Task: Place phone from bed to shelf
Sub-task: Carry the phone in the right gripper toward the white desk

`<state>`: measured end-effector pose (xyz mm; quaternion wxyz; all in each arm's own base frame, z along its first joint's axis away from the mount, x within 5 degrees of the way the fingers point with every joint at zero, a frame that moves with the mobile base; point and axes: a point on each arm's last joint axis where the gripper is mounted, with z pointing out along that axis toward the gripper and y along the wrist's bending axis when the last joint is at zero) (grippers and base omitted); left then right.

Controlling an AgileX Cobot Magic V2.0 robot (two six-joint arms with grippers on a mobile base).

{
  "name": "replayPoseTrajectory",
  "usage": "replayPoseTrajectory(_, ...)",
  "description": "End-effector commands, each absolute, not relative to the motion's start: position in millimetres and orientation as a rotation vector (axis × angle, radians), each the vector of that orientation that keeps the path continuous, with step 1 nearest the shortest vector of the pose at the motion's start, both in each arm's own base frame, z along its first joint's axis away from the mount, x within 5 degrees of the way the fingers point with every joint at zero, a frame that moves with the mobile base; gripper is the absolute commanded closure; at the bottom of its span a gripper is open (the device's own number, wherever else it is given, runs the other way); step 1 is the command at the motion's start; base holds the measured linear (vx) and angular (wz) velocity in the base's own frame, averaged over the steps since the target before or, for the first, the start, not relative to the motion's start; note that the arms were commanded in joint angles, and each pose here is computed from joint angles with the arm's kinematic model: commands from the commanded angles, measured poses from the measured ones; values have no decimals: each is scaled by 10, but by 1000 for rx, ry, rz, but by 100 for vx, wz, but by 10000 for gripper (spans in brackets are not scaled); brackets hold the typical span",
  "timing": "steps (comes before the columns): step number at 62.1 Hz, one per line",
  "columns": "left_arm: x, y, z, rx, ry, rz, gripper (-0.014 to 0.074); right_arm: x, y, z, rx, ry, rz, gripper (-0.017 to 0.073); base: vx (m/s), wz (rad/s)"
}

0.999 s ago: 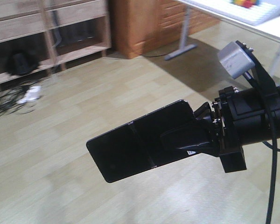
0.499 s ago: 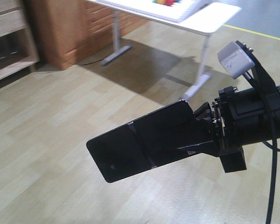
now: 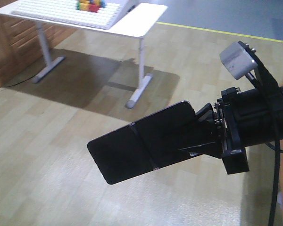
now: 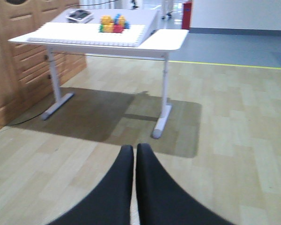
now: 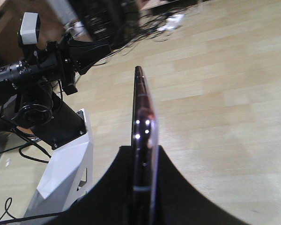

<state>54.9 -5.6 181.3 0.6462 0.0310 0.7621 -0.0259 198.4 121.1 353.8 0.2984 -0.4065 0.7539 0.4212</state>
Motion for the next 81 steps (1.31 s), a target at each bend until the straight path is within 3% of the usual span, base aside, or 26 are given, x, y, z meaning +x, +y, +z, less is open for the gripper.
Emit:
replayPoseTrajectory(1, 556, -51, 1872, 54, 1659, -66, 593, 1874, 1235, 3736, -1091, 1899, 1230, 561, 22, -53)
replayPoseTrajectory(47, 556, -51, 1872, 54, 1659, -66, 593, 1874, 1235, 3736, -1091, 1899, 1230, 561, 23, -48)
replayPoseTrajectory(81, 556, -51, 1872, 54, 1659, -66, 593, 1874, 1235, 3736, -1091, 1899, 1230, 561, 27, -6)
